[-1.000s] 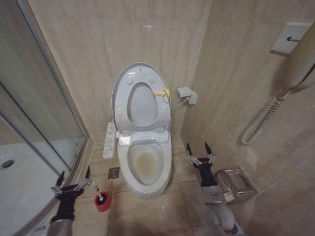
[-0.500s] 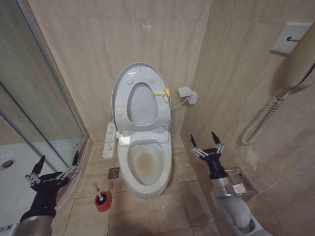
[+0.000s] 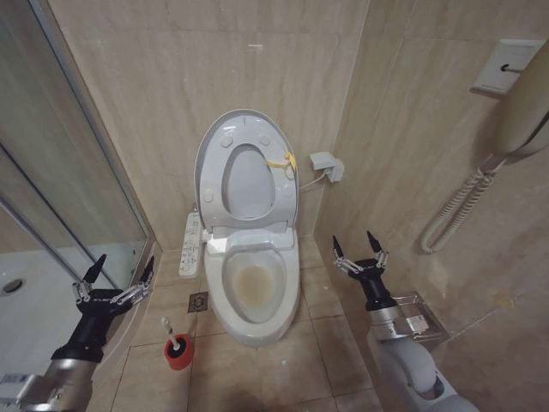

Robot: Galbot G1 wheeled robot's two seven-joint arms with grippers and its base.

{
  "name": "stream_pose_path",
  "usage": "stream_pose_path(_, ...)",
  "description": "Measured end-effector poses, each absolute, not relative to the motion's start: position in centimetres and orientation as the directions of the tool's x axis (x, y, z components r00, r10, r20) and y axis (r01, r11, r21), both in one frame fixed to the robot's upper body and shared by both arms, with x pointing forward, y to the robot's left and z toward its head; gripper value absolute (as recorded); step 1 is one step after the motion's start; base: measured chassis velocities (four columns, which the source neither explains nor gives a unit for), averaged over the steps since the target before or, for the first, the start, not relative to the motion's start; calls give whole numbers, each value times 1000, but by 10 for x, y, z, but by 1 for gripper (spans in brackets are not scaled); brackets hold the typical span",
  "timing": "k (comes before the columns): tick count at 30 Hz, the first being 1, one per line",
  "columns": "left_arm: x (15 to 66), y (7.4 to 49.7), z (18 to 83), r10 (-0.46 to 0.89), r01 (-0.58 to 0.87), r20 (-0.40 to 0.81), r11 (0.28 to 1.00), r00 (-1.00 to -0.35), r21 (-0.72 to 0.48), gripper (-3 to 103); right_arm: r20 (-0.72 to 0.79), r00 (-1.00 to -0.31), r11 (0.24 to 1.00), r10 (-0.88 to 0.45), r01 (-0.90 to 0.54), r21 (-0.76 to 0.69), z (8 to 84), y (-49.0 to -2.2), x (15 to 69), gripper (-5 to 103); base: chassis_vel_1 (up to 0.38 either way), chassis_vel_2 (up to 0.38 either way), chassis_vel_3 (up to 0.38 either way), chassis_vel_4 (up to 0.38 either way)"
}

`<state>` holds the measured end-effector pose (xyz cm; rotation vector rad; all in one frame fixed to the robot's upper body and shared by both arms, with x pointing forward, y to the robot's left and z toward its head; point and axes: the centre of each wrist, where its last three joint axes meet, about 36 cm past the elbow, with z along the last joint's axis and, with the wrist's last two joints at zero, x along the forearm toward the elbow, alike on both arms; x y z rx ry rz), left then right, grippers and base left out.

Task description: Open the toilet lid, clean the toilet bowl with a toilet brush, close the toilet lid, and flush.

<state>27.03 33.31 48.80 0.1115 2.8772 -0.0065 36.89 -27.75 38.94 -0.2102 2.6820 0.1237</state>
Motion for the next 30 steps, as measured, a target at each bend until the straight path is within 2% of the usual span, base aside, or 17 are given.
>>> stream_pose_path(5,277,332,481,22,34,-253,999,-967,-42,100,-440,-891,986,-113,-155,60,387,-277,368,100,0,0,0,0)
stream_pose_path(19,279,330,480,88,93,-251,996,-964,-10,100,-439,-891,982,-119,-170,79,372,-281,382,100,-12,11,9,-13)
stream_pose_path(30,285,345,472,85,81,-223,996,-971,24,100,-454,-885,983,-104,-162,90,374,-297,418,100,-175,163,186,-185)
